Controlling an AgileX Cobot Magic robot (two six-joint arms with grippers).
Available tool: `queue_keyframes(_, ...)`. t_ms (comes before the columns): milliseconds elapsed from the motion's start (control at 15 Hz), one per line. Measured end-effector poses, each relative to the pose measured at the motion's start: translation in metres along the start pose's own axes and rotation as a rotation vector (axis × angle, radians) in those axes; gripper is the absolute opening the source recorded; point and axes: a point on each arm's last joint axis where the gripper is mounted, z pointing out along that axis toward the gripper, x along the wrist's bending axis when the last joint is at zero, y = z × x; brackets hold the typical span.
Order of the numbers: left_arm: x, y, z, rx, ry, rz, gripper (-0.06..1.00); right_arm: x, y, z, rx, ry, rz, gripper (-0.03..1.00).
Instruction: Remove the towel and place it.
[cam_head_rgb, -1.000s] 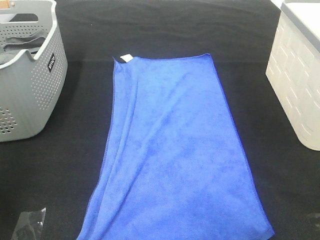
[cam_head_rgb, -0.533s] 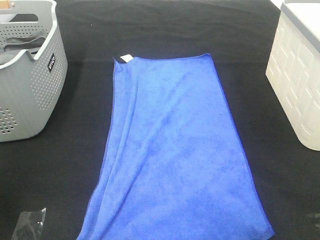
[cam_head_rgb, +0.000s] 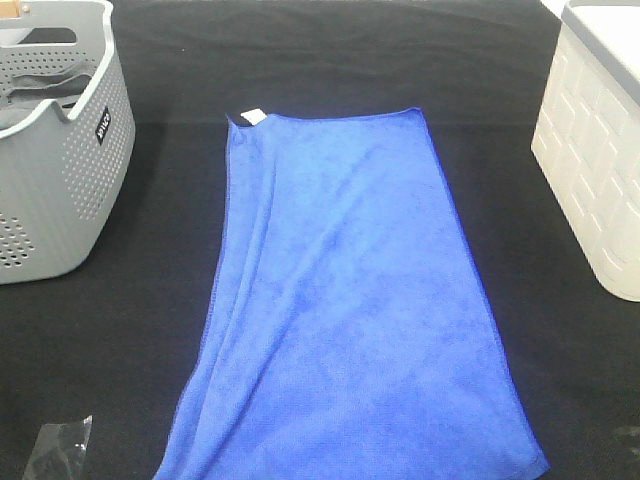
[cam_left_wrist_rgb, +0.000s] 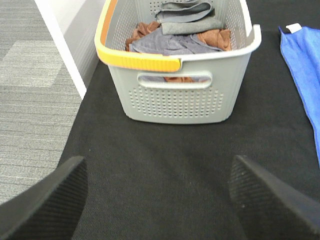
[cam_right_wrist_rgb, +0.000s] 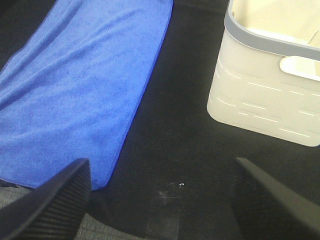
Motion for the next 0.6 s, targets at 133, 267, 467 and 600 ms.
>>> queue_keyframes(133,-0.001,-0.02,-0.007,-0.008,-0.007,0.024,0.75,0.002,-0.019,-0.004,-0.056,-0.005,0.0,0.76)
queue_keyframes(267,-0.003,-0.033,-0.015,-0.063,-0.065,0.025,0.75,0.002,-0.023,-0.001,-0.06,-0.006,-0.007,0.76)
queue_keyframes(467,-0.004,-0.036,-0.012,-0.061,-0.175,0.05,0.75,0.001,-0.019,-0.001,-0.106,-0.02,-0.029,0.76)
queue_keyframes(600,-0.002,-0.043,-0.002,-0.022,-0.181,0.066,0.75,0.001,-0.024,0.008,-0.077,-0.025,-0.033,0.76)
